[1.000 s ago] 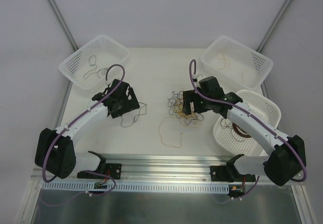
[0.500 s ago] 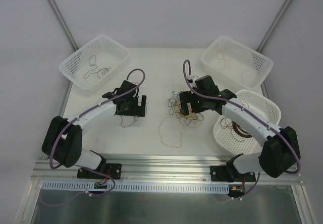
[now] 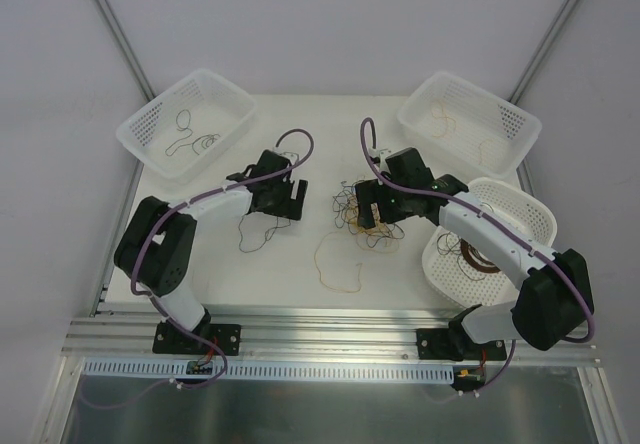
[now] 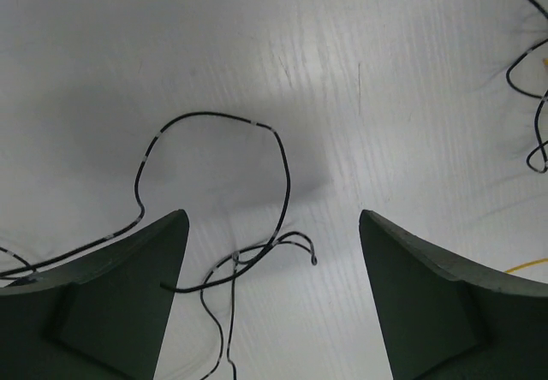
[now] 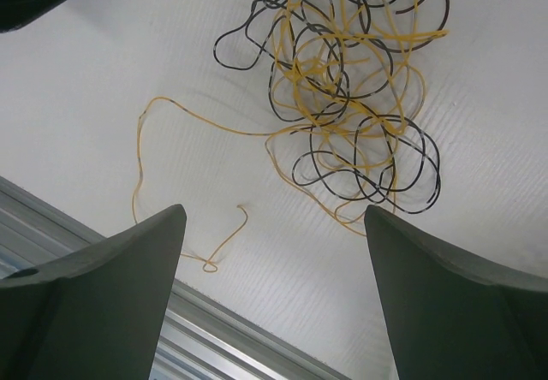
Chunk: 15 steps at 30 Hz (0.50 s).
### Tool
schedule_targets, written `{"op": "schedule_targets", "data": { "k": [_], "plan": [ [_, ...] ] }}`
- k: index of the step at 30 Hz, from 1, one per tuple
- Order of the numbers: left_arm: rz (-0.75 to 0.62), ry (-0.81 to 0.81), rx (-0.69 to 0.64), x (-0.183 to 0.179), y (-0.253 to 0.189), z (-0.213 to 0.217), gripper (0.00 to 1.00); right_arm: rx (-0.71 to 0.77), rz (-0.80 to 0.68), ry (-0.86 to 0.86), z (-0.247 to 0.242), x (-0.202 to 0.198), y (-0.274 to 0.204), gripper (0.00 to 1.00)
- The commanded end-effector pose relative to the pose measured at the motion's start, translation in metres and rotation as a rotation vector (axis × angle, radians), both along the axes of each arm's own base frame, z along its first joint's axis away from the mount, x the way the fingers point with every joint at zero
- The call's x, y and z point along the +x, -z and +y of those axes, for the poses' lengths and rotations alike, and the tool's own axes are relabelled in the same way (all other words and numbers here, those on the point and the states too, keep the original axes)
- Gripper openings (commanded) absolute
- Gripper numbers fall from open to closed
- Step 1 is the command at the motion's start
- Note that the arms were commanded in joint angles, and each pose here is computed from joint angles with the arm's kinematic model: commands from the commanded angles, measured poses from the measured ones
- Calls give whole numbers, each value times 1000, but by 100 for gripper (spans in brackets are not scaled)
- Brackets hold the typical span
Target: Untangle the cables
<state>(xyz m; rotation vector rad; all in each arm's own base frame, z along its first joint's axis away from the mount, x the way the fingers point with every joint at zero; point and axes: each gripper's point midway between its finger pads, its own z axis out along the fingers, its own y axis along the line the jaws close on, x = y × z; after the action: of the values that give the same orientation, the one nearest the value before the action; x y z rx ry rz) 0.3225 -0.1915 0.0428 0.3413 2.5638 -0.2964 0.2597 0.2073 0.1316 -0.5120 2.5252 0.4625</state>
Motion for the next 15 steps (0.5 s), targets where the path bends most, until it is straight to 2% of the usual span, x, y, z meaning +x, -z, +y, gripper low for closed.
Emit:
{"op": "schedule_targets", "data": {
  "k": [1,2,4,5,7,8,9,10,12,15],
  "plan": [
    [-66,-2,-36,24,-12,-16,78,-1,-47,-9,-1,2,-16,90],
    [-63,-12,-43,26,-12,-18,69,-5,-50,-9,-3,1,-16,90],
    [-53,-21,-46,26,-9,-19,58,-21,-54,-4,-7,0,-14,90],
    [-51,-24,-49,26,-10,-20,44,-23,-59,-2,-9,0,-15,90],
    [-61,-30,-59,26,-15,-21,26,-42,-61,0,-13,0,-14,90],
    [-63,-36,-66,26,-17,-20,11,-45,-65,0,-14,-1,-14,90],
    [-72,-36,-71,26,-22,-21,5,-48,-76,3,-15,0,-17,90],
    [-90,-36,-82,27,-32,-21,0,-51,-82,3,-16,1,-17,90],
    [-116,-44,-75,29,-44,-18,0,-58,-92,10,-18,2,-19,91],
    [-187,-43,-102,36,-85,-19,0,-67,-104,8,-19,5,-23,91]
  ]
}}
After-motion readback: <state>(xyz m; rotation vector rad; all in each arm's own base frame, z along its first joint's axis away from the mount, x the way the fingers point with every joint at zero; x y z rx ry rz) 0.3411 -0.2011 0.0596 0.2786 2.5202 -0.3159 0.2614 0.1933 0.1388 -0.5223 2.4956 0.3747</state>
